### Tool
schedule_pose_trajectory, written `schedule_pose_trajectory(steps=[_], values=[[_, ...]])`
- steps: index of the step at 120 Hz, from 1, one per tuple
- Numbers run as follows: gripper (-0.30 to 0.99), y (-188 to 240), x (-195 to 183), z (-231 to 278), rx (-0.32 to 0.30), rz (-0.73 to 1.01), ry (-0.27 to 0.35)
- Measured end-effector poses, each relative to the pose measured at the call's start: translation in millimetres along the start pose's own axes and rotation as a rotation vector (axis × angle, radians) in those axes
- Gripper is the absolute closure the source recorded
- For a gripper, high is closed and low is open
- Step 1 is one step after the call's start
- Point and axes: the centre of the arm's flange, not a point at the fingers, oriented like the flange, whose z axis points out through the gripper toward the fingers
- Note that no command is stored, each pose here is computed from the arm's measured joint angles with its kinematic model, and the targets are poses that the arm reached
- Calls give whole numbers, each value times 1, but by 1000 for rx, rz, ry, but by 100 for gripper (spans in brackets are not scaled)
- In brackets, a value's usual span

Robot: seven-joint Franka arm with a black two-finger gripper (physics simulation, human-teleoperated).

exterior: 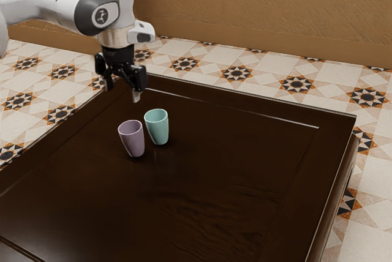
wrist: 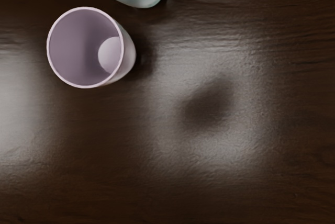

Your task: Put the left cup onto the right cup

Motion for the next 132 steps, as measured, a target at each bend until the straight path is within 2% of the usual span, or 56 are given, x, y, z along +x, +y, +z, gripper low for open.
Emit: schedule_pose_trajectory(steps=[35,76,114,132], values=[[0,-1,12,47,-4,10,14],[0,-24,44,92,4,27,68],[0,-21,61,131,-2,61,73],[0,-34,72,148,0,55,81]])
